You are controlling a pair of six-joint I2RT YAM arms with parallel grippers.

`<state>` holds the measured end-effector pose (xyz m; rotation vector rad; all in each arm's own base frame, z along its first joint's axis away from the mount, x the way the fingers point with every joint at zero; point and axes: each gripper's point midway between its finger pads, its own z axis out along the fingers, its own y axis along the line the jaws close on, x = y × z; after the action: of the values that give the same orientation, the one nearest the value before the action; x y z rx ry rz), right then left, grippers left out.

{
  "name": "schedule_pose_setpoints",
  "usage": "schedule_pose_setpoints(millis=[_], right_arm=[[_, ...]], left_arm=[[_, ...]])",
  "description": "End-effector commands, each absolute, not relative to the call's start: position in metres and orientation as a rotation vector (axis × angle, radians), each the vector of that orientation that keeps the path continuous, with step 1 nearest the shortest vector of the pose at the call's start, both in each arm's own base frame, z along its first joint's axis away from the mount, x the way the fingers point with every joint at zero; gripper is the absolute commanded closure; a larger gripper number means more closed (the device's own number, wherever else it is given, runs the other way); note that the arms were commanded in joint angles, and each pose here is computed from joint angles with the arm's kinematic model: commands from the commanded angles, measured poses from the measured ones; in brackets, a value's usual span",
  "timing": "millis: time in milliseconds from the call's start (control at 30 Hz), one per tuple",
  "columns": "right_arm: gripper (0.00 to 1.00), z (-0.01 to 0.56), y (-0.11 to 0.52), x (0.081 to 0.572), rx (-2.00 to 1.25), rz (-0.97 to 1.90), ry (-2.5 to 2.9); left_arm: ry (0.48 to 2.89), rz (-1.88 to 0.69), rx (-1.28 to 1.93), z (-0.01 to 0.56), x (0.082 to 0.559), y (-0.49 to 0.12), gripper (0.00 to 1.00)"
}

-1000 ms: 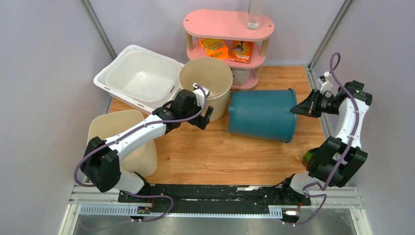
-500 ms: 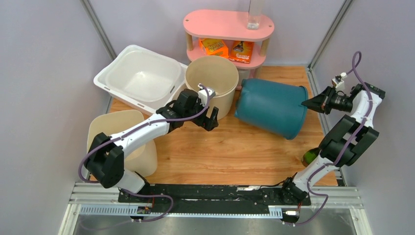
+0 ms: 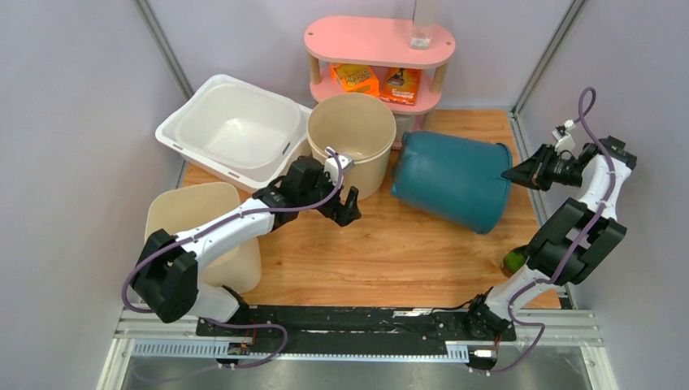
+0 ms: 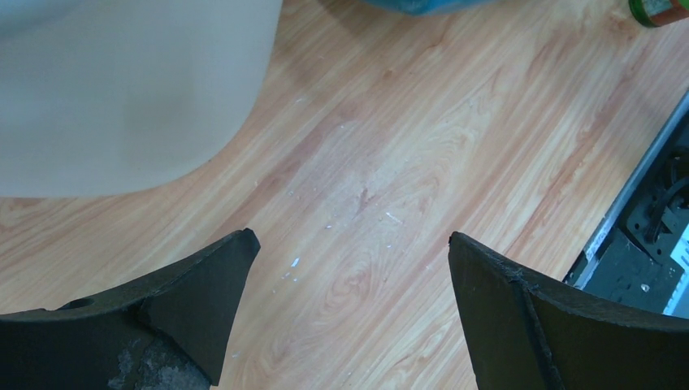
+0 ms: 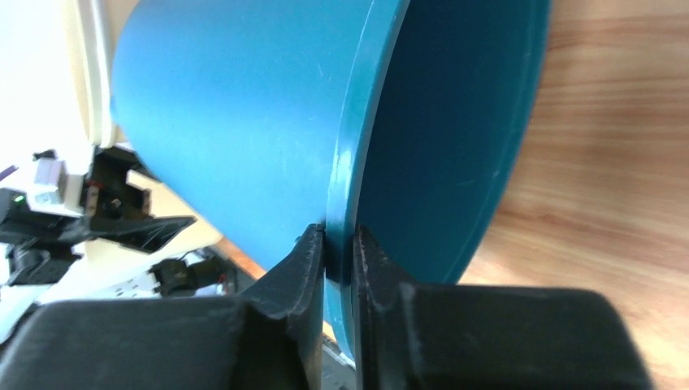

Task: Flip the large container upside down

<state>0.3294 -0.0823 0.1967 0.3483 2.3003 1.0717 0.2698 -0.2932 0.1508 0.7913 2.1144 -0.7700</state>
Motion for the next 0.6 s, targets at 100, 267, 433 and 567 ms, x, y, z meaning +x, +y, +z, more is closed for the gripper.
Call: schedule_pose_setpoints(millis=[100, 267, 433, 567], right_arm=[[0.73, 0.085, -0.23, 0.327, 0.229, 0.055, 2.693], [0.7, 0.095, -0.238, 0.332, 0.212, 0.0, 2.671], [0.71, 0.094, -0.227, 0.34, 0.212, 0.06, 2.655], [0.7, 0.087, -0.206, 0.351, 0.193, 0.122, 2.664]], left_arm=[[1.936, -0.854, 0.82, 0.19, 0.264, -0.305, 0.0], [1.937, -0.855, 0.826, 0.188, 0.259, -0.302, 0.0], [1.932, -0.863, 0.814, 0.187, 0.258, -0.302, 0.0], [1.933, -0.844, 0.83, 0.186, 0.259, -0.301, 0.0]])
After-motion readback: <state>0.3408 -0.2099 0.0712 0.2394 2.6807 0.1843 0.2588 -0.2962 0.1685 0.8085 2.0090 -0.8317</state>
